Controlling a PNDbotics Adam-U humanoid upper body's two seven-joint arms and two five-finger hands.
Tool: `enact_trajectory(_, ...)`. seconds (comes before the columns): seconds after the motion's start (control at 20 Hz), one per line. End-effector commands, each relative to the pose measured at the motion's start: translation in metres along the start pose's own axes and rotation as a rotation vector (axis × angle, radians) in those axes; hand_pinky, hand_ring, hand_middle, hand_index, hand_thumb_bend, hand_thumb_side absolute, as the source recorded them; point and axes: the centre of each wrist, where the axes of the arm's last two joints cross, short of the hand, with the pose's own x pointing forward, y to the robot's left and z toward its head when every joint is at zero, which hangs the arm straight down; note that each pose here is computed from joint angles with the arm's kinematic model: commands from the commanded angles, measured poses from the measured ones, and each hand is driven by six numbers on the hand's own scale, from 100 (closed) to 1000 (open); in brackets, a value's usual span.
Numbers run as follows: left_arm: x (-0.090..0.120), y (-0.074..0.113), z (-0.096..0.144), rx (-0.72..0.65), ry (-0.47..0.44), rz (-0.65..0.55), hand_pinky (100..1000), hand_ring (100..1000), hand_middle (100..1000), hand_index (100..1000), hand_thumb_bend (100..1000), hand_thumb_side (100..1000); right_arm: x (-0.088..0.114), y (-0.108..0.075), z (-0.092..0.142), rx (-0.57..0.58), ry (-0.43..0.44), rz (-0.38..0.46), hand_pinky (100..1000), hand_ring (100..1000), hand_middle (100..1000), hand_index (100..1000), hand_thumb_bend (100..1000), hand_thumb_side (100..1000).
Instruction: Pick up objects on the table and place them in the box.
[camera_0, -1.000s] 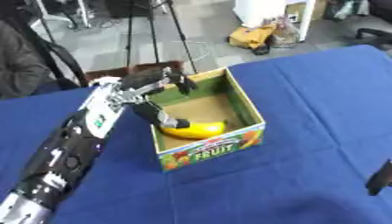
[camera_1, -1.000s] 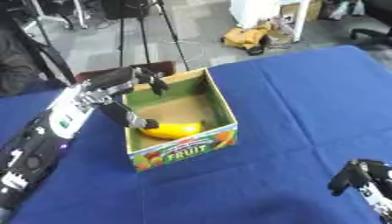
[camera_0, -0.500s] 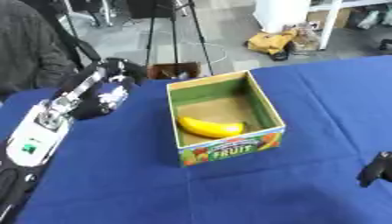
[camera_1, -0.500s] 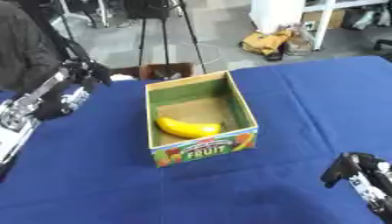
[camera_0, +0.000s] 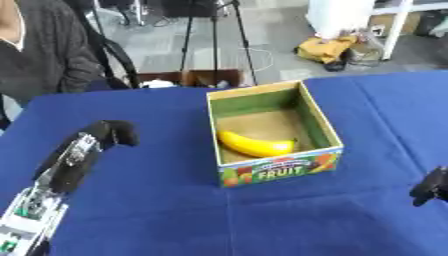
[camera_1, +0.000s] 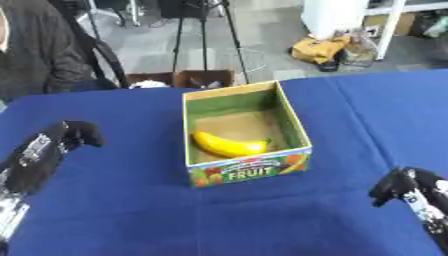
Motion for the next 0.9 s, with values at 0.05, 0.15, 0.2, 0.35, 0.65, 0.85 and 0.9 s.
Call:
enact_trajectory(0.05,-0.001,0.000,0.002,0.044,0.005,0.038,733,687,648,776,220,1000,0.006,-0.004,-0.003,-0.020,-0.024,0.001,500,601,543,600,100,713)
enact_trajectory(0.15,-0.004,-0.003,0.004,0.072,0.018,0.061,733,687,648,775,214,1000,0.006,-0.005,-0.003,-0.034,-0.023,-0.009,512,632,582,630,100,717)
enact_trajectory(0.2,-0.004,-0.004,0.004,0.078,0.023,0.067,733,687,648,775,216,1000,0.006,-0.005,-0.003,-0.042,-0.020,-0.014,515,643,591,635,100,726)
enact_trajectory(0.35,-0.007,-0.009,0.004,0.097,0.038,0.083,733,685,647,773,209,1000,0.005,-0.005,-0.003,-0.055,-0.016,-0.022,522,668,610,650,100,739)
enact_trajectory(0.65,-0.011,-0.016,0.003,0.114,0.059,0.100,730,681,641,761,206,1000,0.005,-0.005,-0.002,-0.079,-0.005,-0.038,525,682,620,655,100,772)
enact_trajectory(0.85,-0.012,-0.018,0.003,0.116,0.062,0.103,730,680,641,758,205,1000,0.005,-0.005,-0.002,-0.094,0.002,-0.049,526,684,619,651,100,775)
enact_trajectory(0.9,-0.012,-0.019,0.002,0.113,0.062,0.103,732,681,642,757,207,1000,0.004,-0.005,-0.002,-0.097,0.004,-0.052,527,687,622,646,100,777)
